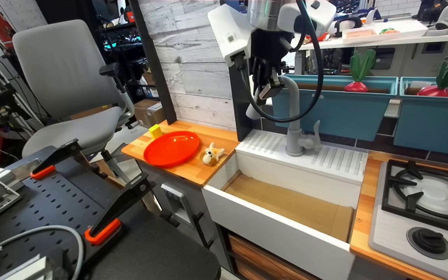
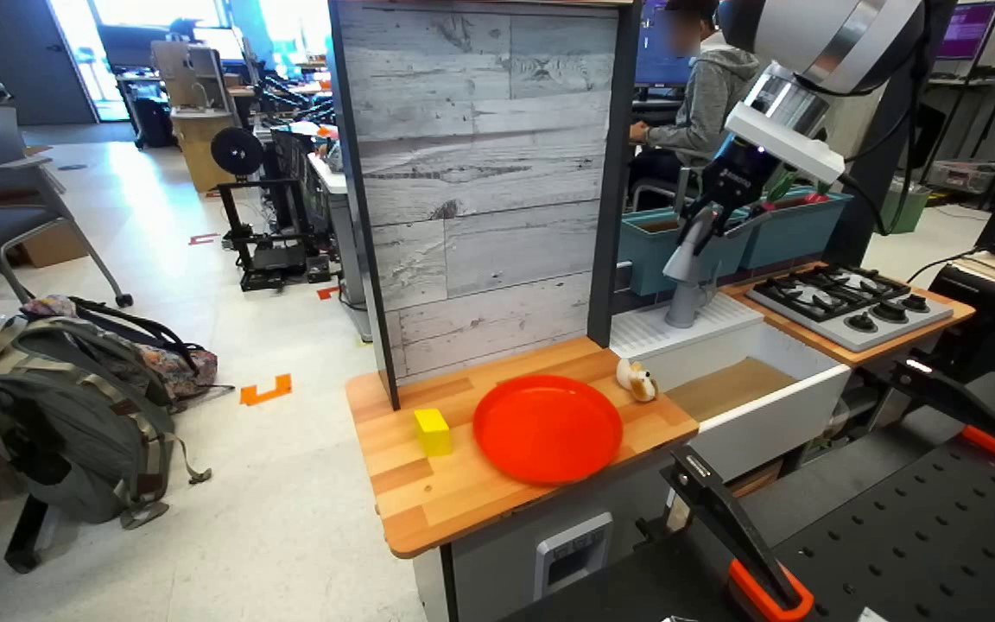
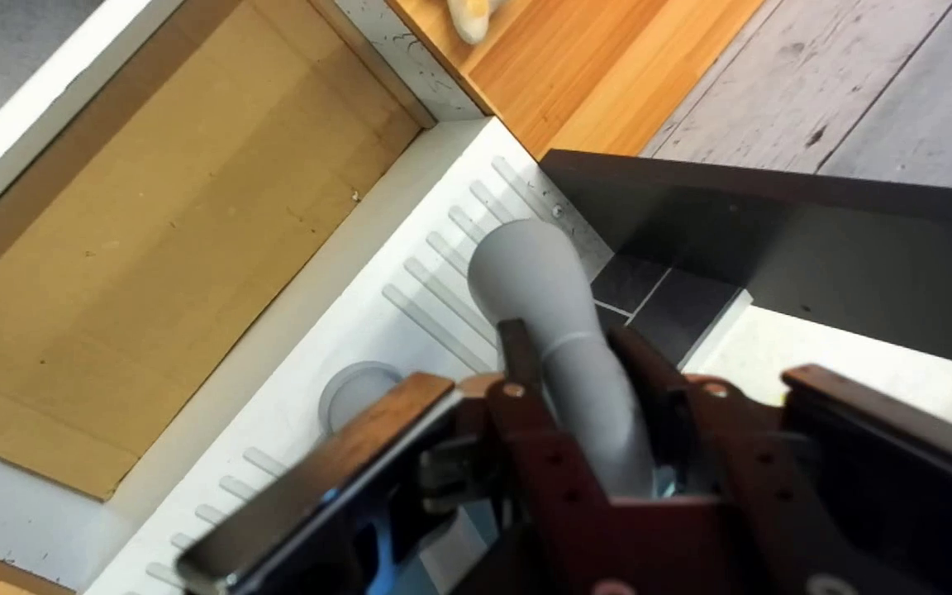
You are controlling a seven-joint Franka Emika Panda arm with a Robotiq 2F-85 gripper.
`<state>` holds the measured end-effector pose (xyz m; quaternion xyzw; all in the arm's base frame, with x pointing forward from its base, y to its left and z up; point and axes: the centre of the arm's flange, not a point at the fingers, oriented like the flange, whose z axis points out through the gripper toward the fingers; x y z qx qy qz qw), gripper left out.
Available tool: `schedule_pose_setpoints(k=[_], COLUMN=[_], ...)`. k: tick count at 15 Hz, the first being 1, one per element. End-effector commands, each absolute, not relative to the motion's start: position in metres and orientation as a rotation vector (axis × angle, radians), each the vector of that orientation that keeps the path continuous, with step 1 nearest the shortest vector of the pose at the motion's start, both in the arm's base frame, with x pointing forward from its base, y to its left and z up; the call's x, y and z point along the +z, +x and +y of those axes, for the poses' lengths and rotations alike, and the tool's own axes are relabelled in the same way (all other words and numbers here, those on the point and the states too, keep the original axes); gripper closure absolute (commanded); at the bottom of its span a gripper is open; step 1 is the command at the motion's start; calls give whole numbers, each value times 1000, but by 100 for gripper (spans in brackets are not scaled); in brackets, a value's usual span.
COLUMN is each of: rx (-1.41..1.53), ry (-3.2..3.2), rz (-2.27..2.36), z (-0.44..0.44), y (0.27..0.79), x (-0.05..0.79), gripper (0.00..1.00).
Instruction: Move the faucet of the sink slightly to the left.
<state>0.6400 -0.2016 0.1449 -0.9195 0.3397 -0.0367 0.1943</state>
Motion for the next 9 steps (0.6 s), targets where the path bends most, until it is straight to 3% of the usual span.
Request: schedule_pose_setpoints(k=[1, 2, 3, 5, 9], rx=[-145, -151, -148, -156, -173], ry=[-2438, -2430, -2422, -2395, -2320], rz=[945, 950, 959, 964, 952], z=[-175, -175, -176, -173, -157], y=[664, 664, 663, 664, 672], x=[158, 158, 159, 161, 173], gripper=[93, 93, 46, 41, 11])
